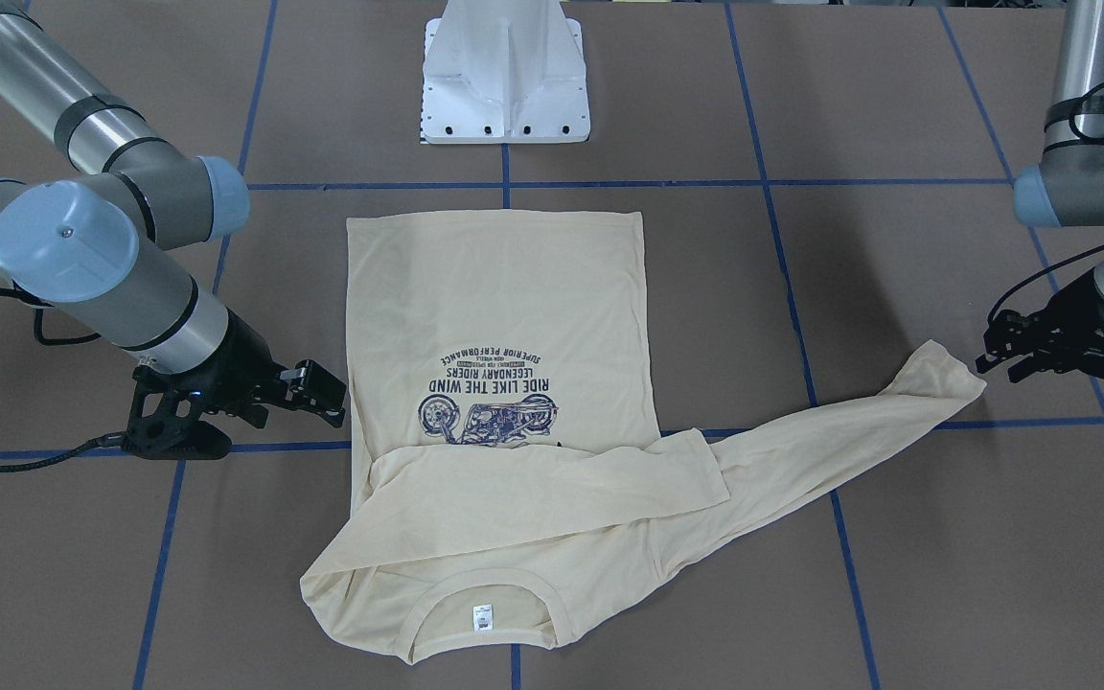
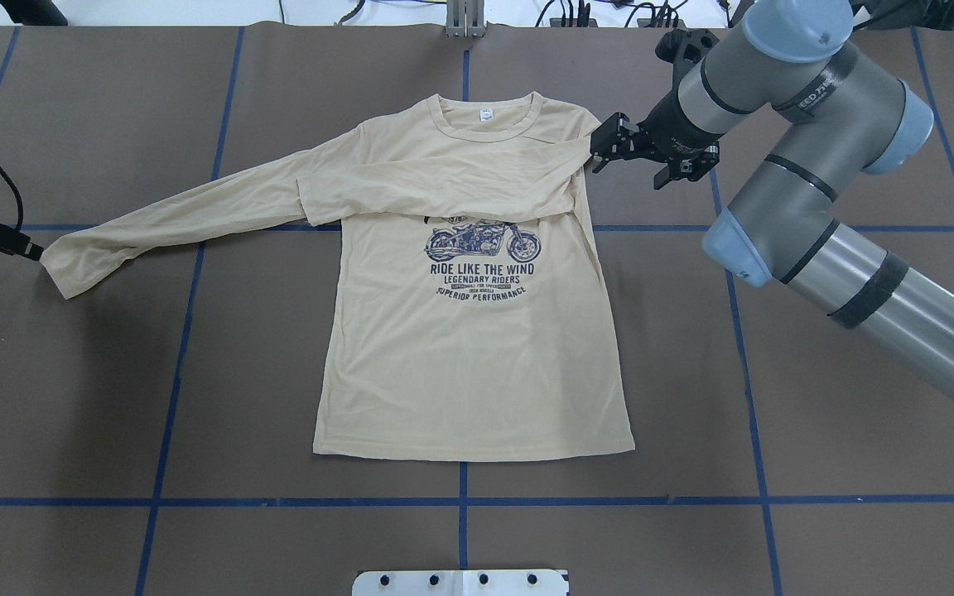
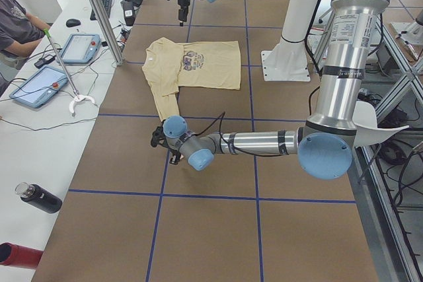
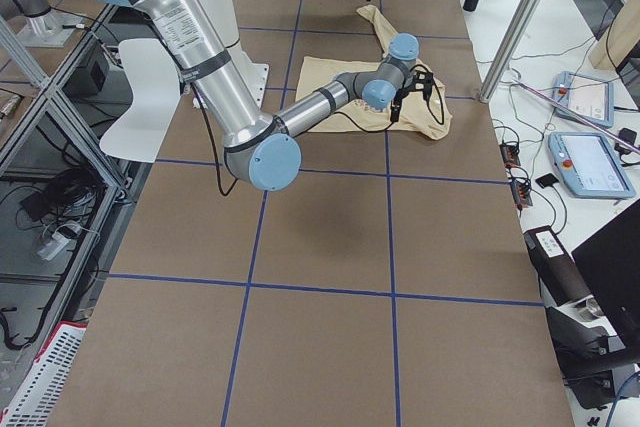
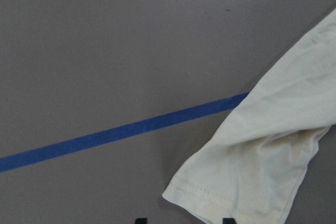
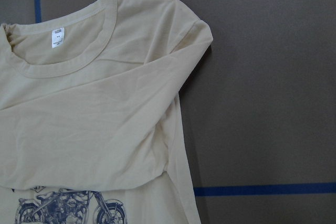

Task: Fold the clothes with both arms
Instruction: 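Pinch the cuff of the other sleeve with the left gripper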

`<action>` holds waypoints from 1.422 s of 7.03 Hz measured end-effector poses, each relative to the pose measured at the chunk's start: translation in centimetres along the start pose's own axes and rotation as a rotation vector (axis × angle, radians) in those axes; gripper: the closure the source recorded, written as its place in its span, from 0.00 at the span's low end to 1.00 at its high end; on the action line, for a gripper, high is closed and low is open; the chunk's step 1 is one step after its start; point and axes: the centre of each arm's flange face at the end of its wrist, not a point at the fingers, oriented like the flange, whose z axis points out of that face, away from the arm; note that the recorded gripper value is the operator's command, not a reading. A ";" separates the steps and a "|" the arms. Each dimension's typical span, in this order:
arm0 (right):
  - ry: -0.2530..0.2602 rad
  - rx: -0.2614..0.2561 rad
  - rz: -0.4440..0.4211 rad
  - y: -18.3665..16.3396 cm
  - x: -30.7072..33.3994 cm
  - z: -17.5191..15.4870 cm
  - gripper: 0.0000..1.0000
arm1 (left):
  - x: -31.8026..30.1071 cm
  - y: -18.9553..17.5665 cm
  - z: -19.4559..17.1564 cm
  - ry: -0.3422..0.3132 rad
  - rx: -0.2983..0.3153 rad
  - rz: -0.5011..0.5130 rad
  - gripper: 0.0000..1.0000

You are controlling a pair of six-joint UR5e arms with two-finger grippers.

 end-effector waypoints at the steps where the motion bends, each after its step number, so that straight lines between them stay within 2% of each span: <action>1: 0.001 0.000 0.000 0.0 0.0 0.1 0.01 | -0.1 -0.4 0.4 -0.003 -0.003 -0.002 0.47; 10: 0.012 0.001 -0.008 0.7 -0.1 1.2 0.01 | -0.2 -0.9 1.9 -0.005 -0.023 -0.008 0.47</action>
